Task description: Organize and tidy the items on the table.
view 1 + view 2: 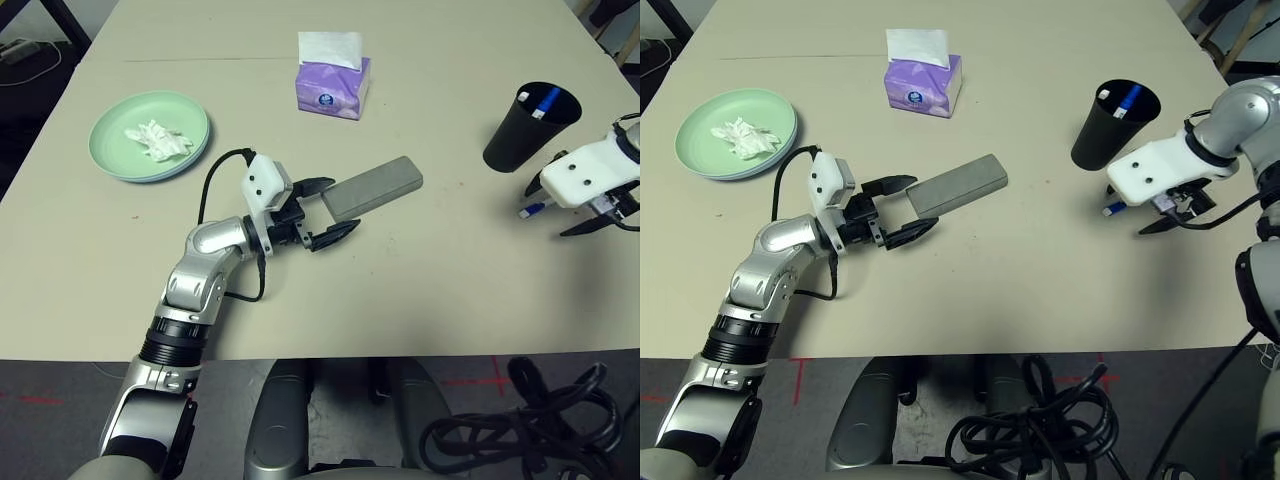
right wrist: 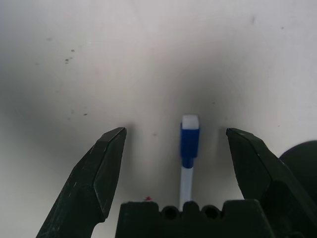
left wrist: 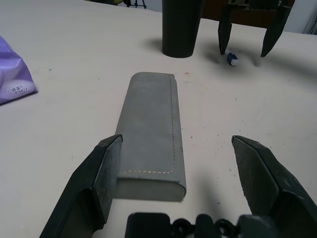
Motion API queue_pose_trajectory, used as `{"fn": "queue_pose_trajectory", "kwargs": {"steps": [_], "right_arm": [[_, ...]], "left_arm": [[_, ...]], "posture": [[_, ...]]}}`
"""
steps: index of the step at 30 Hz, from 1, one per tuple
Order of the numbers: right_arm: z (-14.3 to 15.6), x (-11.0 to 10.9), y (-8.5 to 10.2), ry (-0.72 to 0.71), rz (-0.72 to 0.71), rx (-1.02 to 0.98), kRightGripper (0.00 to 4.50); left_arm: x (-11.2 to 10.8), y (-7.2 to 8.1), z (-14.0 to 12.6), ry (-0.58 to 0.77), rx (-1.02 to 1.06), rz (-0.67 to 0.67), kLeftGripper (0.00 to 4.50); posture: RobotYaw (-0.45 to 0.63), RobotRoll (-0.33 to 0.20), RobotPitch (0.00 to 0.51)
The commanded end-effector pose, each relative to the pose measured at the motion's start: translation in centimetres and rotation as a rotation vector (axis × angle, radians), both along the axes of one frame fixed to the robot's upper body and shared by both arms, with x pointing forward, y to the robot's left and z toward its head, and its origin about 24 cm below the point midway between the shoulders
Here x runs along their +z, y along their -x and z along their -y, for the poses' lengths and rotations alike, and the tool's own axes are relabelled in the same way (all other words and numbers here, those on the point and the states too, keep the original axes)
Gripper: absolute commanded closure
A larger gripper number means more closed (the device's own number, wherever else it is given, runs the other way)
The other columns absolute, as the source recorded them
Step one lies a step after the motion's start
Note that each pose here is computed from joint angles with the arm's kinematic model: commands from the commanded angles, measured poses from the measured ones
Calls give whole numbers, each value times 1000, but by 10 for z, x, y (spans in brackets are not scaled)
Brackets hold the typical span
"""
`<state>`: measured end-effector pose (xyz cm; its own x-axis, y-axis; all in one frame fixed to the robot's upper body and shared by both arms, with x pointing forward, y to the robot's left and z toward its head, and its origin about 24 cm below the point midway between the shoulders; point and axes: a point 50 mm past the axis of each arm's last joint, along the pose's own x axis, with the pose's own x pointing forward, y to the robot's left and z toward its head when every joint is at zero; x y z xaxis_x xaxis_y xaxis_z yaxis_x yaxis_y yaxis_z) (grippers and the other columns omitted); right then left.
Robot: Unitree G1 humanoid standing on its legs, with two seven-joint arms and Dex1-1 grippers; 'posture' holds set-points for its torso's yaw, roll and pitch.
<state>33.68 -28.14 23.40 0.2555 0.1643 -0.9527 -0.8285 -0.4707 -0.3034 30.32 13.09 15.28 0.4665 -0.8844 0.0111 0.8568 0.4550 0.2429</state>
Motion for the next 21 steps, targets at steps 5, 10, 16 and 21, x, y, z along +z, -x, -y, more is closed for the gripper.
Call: {"fn": "queue_pose_trajectory", "kwargs": {"steps": [5, 10, 16, 21], "right_arm": [[3, 4, -1, 39, 25, -6, 58], [7, 4, -3, 87, 68, -25, 58], [9, 2, -5, 121, 99, -29, 58], [9, -9, -4, 98, 74, -14, 58]], "left_arm": [[-2, 7, -2, 15, 13, -8, 0], [-2, 7, -2, 18, 21, -6, 0], [-2, 8, -2, 21, 26, -4, 0], [0, 7, -2, 19, 27, 1, 0]], "posture": [[148, 0, 315], [152, 0, 314], [156, 0, 315], [158, 0, 314]]}}
